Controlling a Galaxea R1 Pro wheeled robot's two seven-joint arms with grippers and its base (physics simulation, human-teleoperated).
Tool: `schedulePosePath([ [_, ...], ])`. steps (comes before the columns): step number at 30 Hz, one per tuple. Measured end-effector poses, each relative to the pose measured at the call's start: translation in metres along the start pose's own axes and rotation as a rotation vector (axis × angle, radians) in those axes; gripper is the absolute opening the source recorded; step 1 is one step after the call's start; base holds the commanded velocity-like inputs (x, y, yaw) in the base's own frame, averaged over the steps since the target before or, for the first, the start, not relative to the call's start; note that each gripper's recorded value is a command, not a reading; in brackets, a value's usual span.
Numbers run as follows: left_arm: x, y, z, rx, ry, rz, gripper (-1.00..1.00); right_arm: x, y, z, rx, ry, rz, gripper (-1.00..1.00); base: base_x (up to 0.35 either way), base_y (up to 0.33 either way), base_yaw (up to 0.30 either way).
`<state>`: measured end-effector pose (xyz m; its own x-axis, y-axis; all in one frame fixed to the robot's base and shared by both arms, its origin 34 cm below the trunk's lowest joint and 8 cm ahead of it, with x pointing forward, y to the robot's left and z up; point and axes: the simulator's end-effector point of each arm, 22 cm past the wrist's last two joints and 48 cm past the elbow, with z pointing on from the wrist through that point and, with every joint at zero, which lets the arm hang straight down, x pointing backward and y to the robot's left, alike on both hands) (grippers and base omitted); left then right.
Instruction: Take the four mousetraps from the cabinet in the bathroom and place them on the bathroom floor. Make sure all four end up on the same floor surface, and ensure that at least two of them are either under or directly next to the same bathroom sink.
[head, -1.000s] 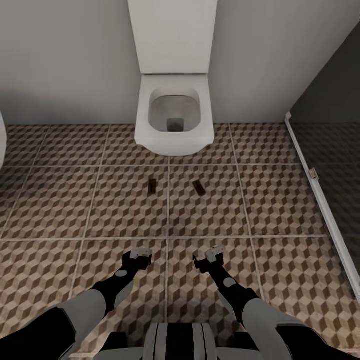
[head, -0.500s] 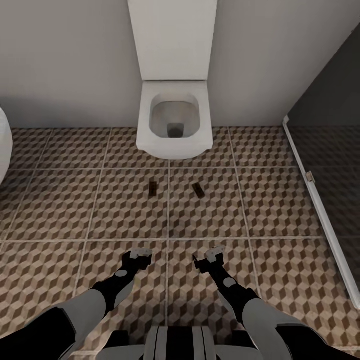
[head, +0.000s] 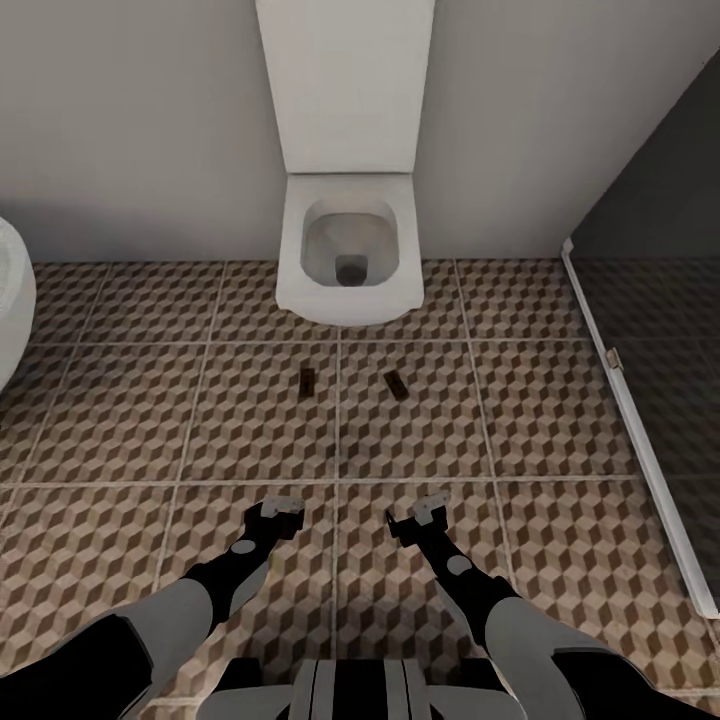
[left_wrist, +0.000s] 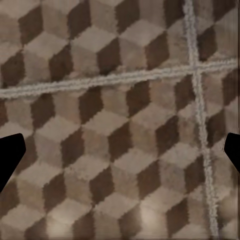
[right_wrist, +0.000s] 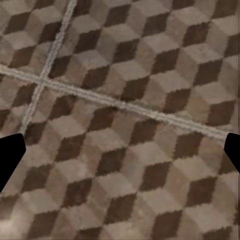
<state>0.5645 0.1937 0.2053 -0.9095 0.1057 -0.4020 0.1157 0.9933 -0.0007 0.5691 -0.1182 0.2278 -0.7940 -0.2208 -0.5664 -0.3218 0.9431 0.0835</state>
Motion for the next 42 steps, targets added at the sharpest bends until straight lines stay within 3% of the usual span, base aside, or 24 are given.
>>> schedulePosePath([
  [42,-0.044,-0.007,-0.071,0.009,0.000,-0.003,1.00,-0.055,0.003,-0.062,0.000,0.001,0.000,1.00,0.000,0.000,0.000],
])
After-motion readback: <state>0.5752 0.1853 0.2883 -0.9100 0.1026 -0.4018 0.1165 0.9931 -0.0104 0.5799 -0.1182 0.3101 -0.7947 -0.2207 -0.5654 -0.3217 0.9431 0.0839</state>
